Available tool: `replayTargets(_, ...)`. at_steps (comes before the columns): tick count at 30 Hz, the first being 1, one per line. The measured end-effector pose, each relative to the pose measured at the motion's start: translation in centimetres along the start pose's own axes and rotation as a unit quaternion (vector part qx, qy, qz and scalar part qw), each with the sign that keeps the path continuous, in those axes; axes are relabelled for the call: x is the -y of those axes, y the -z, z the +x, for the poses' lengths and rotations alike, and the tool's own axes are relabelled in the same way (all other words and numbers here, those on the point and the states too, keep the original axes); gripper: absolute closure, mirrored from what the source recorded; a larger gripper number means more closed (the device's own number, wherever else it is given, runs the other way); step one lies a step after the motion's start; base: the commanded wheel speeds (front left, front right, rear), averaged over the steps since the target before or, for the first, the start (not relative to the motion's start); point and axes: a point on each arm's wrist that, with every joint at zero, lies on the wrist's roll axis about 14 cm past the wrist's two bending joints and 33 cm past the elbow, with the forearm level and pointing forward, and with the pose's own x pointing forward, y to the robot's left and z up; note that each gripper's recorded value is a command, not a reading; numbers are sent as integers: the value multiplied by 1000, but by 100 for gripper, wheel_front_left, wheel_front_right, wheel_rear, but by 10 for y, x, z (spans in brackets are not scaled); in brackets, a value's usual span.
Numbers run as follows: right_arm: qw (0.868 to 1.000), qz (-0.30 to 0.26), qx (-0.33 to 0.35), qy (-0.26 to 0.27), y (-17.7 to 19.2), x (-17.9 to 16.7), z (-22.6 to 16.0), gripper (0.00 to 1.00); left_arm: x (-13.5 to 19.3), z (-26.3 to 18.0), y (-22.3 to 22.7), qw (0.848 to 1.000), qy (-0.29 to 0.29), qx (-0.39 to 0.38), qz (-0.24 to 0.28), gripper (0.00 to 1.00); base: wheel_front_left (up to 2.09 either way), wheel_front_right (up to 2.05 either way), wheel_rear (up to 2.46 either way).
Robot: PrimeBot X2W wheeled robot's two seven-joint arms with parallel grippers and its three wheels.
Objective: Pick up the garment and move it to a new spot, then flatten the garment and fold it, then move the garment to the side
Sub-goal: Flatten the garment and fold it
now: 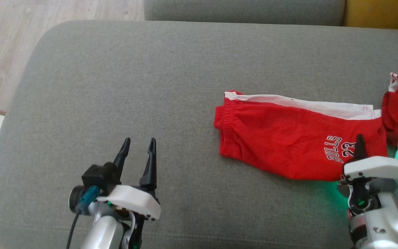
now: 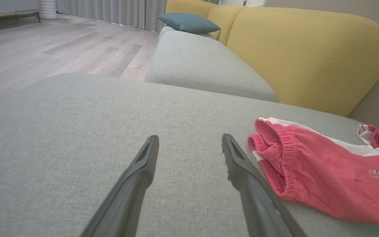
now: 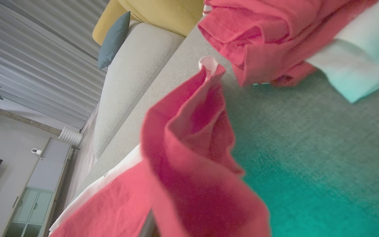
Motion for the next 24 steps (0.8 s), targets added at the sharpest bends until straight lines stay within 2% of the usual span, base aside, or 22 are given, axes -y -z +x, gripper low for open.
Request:
replayTargets(3,1000,-12,13,-15,-2,-12,3,100,-4,-6,4,1000,-7,-5,1,0,0,0,0)
replayTargets(9,993,-50,14,-103,-1,-79,10,100,-12,-19,4,1000,-23,-4,0,0,0,0,0)
replayTargets(18,973,-93,-43,-207,46,-148,-3,100,-28,-31,-6,999,-51,11,-3,0,0,0,0)
replayTargets(24,959,-110,-88,-246,82,-172,-12,100,-39,-40,-8,997,-72,15,-4,0,0,0,0)
